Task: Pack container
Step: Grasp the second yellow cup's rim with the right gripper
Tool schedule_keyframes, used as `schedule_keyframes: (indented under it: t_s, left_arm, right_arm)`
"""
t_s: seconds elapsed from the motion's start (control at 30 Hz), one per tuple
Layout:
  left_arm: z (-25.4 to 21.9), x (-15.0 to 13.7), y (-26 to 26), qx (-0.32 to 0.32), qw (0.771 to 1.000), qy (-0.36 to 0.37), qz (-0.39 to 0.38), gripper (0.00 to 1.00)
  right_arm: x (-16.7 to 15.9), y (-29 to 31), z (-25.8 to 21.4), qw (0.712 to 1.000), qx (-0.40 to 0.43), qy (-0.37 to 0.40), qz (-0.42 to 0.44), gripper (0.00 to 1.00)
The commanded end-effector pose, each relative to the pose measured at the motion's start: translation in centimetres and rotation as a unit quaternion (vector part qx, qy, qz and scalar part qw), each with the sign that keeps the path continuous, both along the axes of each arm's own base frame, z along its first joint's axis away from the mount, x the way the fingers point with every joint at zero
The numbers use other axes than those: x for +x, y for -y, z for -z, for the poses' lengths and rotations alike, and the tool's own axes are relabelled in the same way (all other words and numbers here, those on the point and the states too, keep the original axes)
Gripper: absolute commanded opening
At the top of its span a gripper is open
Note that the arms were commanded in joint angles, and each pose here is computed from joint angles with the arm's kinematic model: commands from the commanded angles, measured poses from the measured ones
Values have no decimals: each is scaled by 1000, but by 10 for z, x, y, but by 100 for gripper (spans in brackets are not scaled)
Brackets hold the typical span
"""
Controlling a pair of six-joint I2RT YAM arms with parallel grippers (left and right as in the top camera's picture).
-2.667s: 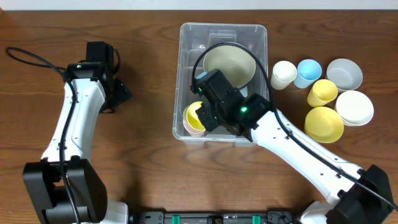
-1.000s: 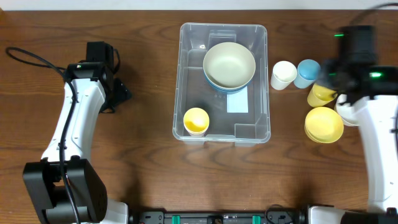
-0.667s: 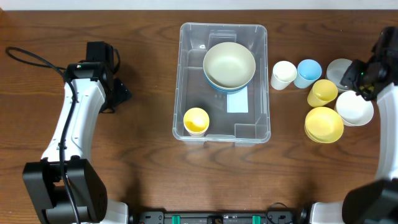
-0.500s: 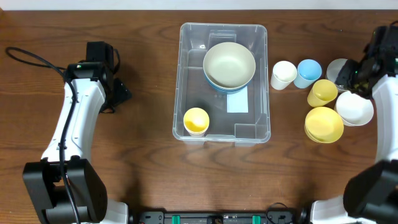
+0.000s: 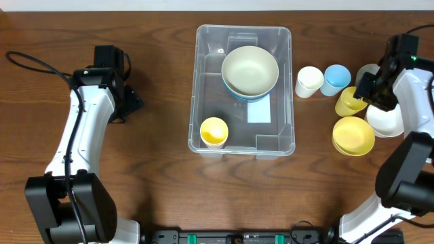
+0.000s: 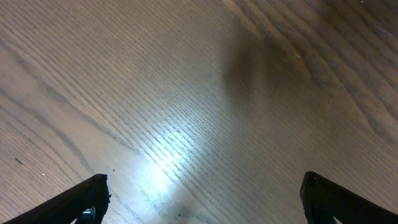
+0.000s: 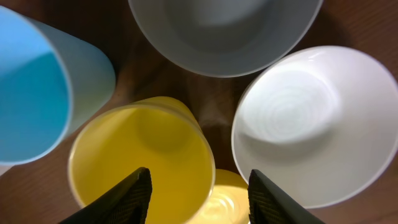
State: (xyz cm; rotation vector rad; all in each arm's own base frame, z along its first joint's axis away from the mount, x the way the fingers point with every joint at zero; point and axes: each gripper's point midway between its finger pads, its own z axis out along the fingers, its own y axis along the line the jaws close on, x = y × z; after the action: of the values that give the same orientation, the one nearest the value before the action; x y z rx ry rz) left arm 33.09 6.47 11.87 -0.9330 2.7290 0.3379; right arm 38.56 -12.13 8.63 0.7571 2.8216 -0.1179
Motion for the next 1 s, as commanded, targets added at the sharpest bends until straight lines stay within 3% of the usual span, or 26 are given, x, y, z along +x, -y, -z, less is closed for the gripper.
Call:
schedule_keyframes:
  t_s: [0.0,0.63,0.77,0.83,0.97]
  left_arm:
    - [-1,-2,-3,8,1000,-1,-1,98]
    - [-1,-2,-3,8,1000,-2,-1,98]
    - [-1,-2,-3,8,1000,-1,-1,98]
    - [-1,-2,-3,8,1000,-1,-1,98]
    - [-1,-2,-3,8,1000,-1,-1,98]
  right_arm:
    - [0,2,9,1000,3,-9,-4,51]
    - [-9,0,37,1000,6,-20,-4,40]
    - [-9,0,36,1000,6,-18,-4,11]
    - [-9,0,35,1000,6,-18,-4,2]
    - [-11,-2,28,1000,6,-16,-5,1]
